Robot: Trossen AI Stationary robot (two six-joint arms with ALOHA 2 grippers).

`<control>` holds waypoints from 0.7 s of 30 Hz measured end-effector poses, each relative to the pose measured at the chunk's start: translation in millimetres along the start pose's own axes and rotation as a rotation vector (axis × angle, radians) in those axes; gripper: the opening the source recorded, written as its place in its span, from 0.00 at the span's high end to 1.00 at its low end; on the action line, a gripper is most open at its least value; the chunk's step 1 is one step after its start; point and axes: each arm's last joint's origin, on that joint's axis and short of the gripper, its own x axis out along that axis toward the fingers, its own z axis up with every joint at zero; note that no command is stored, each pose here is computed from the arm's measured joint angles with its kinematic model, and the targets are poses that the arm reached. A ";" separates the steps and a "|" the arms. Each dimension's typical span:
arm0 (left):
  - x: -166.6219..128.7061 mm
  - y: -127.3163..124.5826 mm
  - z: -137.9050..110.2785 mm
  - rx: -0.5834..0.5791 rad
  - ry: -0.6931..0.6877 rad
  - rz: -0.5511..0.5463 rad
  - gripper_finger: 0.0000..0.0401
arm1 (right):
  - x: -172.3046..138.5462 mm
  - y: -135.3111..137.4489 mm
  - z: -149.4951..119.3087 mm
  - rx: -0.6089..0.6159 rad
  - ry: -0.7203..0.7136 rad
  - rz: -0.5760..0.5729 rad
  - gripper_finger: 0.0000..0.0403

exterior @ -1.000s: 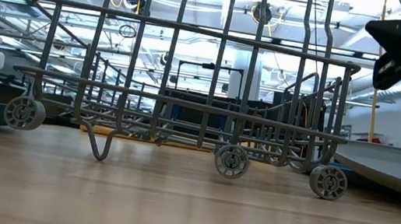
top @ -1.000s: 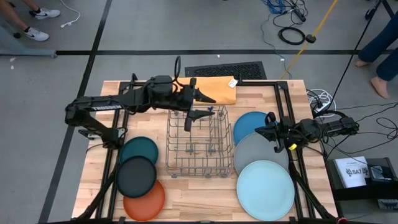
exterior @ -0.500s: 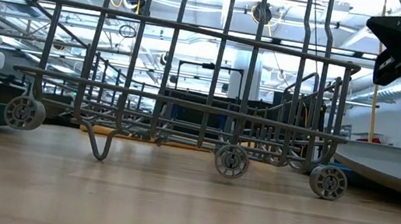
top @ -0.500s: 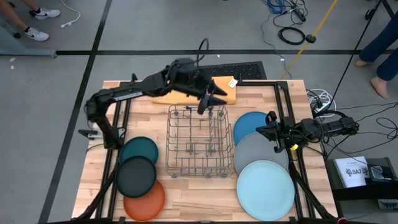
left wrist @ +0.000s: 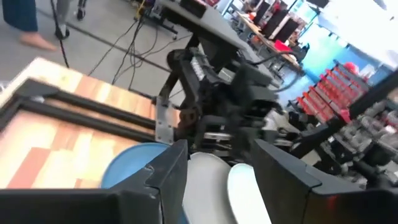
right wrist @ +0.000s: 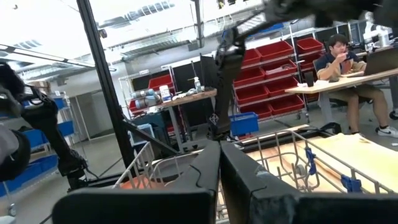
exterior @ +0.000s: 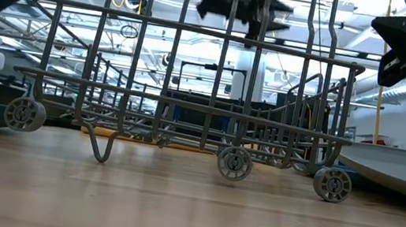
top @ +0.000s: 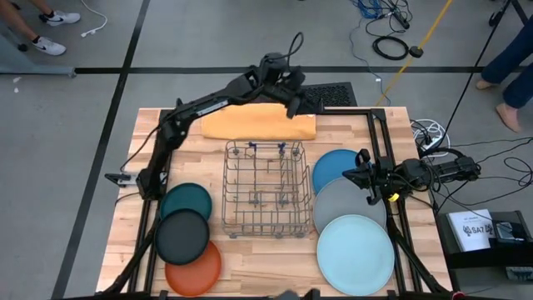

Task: Sort dishes
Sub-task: Adjust the dish rack to the center

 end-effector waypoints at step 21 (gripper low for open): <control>24.5 51.9 -9.5 -0.079 -0.012 0.009 0.59 | 0.0 1.3 -1.2 -0.006 0.020 0.048 0.83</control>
